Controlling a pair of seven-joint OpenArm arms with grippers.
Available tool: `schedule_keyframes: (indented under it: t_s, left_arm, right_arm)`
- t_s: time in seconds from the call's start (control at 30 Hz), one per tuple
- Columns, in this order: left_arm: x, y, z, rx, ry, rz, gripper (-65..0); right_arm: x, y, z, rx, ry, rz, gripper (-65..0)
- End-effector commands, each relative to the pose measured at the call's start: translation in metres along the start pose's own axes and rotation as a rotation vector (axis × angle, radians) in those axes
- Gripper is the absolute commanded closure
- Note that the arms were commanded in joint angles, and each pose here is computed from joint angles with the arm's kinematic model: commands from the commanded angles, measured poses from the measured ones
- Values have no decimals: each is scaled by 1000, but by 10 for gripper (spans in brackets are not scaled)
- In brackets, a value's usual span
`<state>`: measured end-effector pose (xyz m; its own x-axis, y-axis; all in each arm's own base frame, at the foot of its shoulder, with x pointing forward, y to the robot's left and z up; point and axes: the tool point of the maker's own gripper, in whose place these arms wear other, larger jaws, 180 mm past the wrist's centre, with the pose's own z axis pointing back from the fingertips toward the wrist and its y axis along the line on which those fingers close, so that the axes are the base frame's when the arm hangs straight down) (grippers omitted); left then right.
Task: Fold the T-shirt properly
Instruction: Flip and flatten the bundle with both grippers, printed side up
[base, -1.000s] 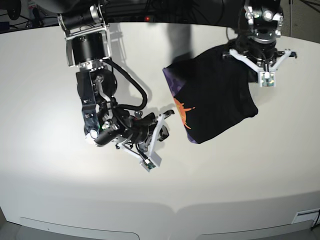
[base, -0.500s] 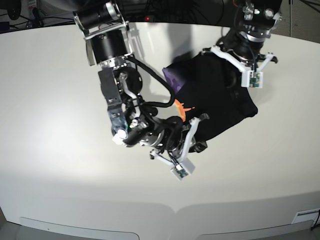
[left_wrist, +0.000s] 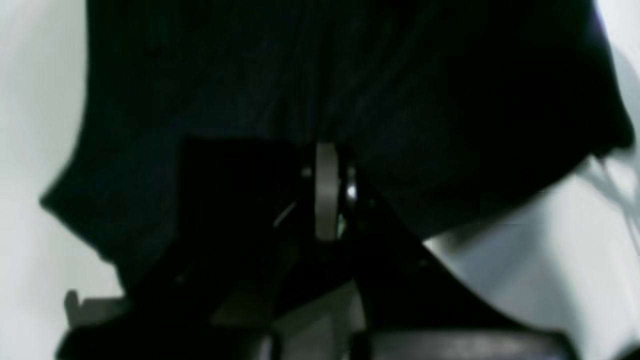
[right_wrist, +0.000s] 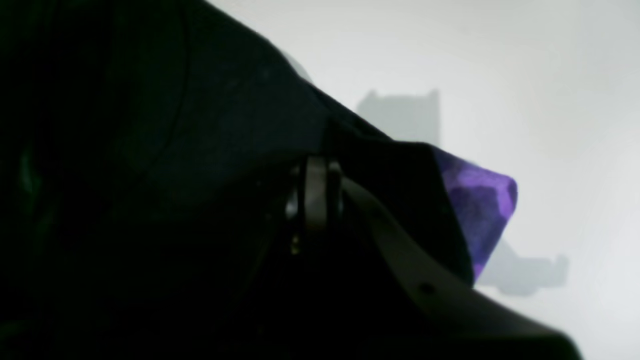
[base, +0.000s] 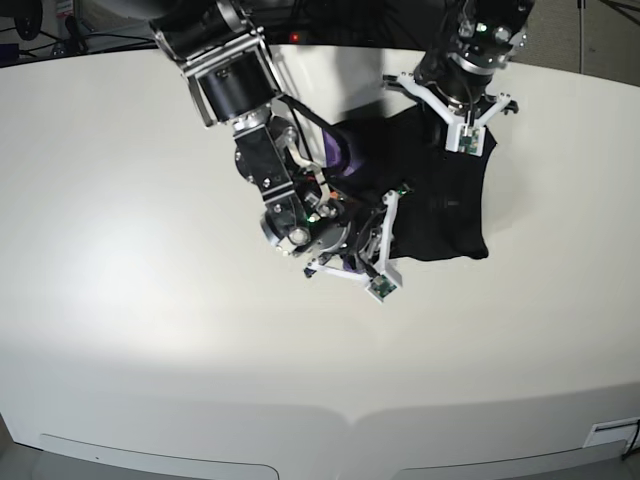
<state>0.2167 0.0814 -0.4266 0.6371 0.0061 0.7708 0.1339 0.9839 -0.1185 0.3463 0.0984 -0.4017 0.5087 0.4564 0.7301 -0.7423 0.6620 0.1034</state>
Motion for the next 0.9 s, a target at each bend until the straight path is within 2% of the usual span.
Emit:
schedule_keyframes:
  t_s: [0.0, 0.13, 0.43, 0.57, 0.73, 0.87]
  left_arm:
    - [1, 7, -6, 22, 12, -3, 0]
    - [3, 28, -26, 94, 28, -9, 0]
    - [48, 51, -45, 126, -53, -69, 0]
    - [69, 63, -50, 144, -72, -95, 0]
    - [91, 91, -34, 223, -113, -103, 0]
    - [114, 85, -5, 210, -195, -103, 0]
  right_arm:
    - [6, -4, 4, -14, -12, 19, 0]
    - [-9, 2, 14, -36, -2, 38, 0]
    - [-24, 26, 63, -70, -68, 46, 0]
    - [-19, 38, 78, -70, -117, 41, 0]
    - [10, 30, 102, -134, -212, 41, 0]
    - [20, 22, 118, -163, -247, 50, 0]
